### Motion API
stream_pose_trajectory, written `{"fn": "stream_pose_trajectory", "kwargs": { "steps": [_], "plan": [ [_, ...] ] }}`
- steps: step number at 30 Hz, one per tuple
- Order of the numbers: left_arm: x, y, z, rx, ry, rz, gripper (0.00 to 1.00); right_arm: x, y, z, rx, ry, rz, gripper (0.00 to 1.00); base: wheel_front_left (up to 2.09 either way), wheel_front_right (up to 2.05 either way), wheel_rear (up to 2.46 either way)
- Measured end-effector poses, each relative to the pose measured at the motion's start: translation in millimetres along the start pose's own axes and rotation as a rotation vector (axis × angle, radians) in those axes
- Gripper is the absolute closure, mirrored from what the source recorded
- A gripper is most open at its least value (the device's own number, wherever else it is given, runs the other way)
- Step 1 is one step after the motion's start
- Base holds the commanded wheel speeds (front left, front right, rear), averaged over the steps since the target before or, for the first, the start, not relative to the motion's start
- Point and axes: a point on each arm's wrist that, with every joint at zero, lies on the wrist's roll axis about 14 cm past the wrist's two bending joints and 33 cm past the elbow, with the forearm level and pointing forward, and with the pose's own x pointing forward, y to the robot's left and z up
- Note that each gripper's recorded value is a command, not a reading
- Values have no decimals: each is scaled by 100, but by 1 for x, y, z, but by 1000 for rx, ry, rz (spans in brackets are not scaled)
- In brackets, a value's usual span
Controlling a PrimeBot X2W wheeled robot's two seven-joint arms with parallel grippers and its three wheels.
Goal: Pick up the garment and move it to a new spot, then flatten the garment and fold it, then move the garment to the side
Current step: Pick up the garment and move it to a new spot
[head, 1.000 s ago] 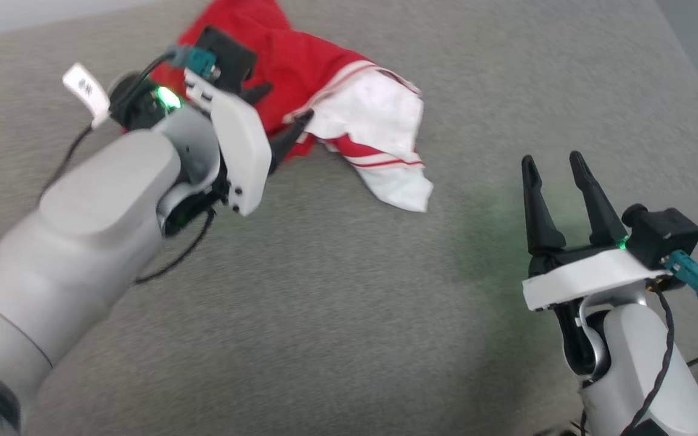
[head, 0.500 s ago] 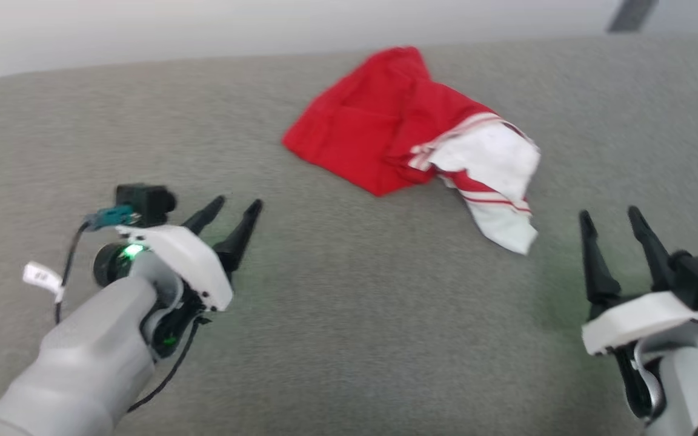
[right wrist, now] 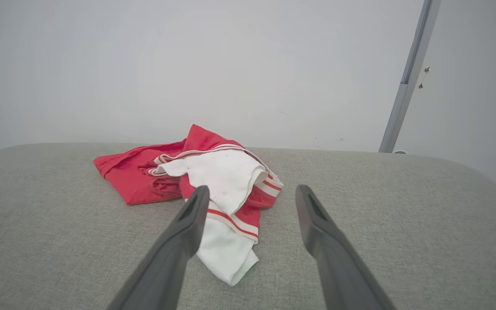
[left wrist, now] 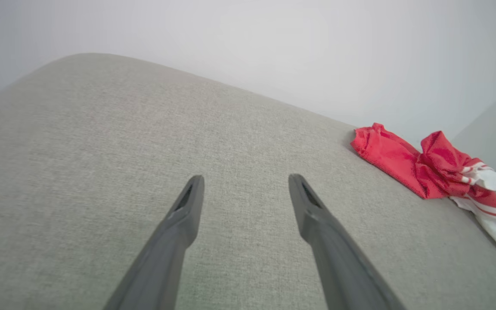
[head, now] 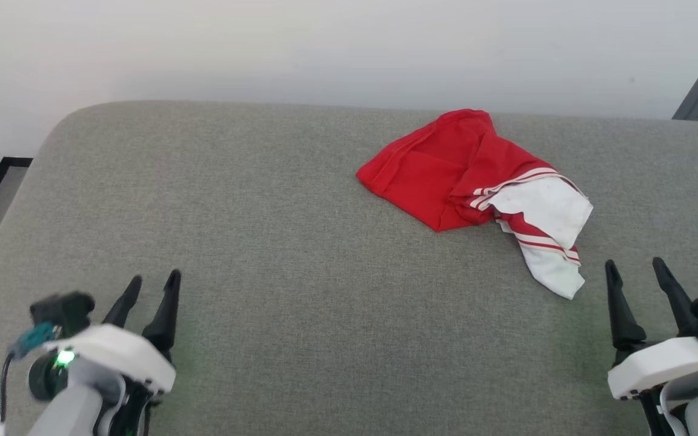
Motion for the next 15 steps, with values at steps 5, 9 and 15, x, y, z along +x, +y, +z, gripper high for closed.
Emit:
{"fn": "stream_pose_trajectory", "kwargs": {
  "steps": [5, 9, 15],
  "plan": [
    [-20, 12, -8, 5, -31, 62, 0, -4, -10, 3, -9, -6, -24, 0, 0, 0, 0],
    [-30, 12, -4, 41, -72, 77, 0, -10, -19, 5, -19, -8, -44, 0, 0, 0, 0],
    [-43, 2, 5, 123, -134, 70, 0, -14, -27, 11, -22, -28, -66, 0, 0, 0, 0]
  ]
}}
